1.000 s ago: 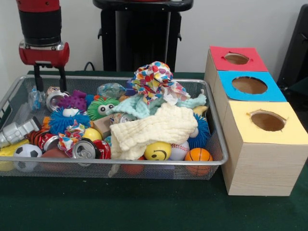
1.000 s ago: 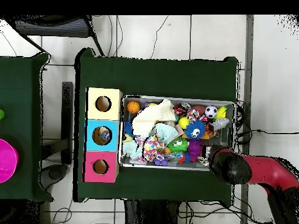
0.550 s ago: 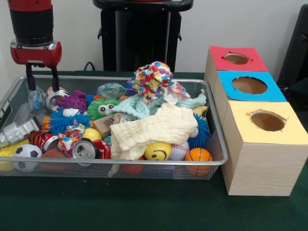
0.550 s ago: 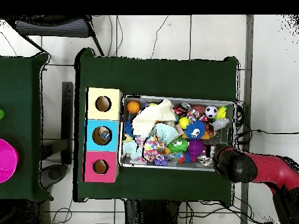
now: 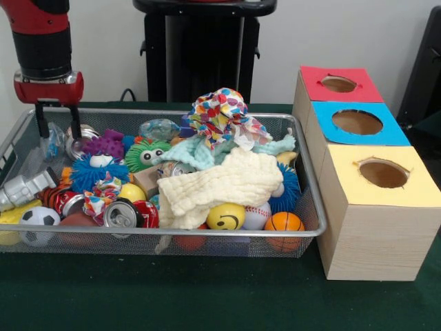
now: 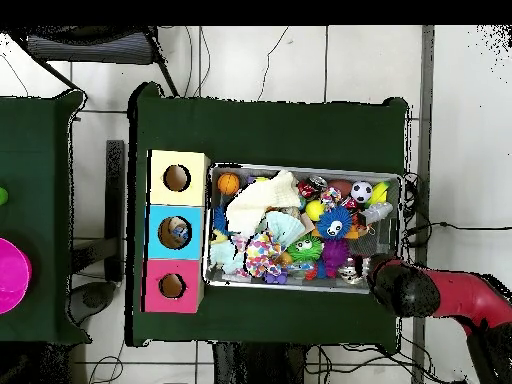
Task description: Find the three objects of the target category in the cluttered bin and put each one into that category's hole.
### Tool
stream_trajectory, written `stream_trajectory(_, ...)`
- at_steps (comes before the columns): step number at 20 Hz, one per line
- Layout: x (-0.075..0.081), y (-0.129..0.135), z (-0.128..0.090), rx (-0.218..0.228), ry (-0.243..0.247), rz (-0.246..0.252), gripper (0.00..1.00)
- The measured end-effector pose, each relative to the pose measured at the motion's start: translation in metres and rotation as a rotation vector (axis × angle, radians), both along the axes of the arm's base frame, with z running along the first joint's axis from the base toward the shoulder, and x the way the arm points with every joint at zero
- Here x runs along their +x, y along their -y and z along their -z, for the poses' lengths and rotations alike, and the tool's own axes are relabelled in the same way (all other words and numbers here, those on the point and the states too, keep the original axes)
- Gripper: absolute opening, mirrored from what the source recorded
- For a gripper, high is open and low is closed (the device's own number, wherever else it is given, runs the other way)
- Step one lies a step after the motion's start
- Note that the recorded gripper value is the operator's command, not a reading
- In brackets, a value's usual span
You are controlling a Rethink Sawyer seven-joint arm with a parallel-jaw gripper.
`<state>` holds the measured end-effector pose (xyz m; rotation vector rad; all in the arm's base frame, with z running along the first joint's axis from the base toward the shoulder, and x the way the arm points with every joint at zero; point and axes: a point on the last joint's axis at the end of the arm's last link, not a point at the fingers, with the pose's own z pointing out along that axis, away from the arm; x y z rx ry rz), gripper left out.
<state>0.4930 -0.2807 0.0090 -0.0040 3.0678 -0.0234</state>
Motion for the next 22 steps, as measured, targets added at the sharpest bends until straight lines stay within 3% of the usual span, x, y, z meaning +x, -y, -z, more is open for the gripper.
stream_trajectory(6,-0.0103,0.0026,0.0110,0.001,-0.011,-0.012,1.00)
stream_trajectory(22,-0.0080,0.0101,0.0028,-0.026,-0.001,-0.020,1.00)
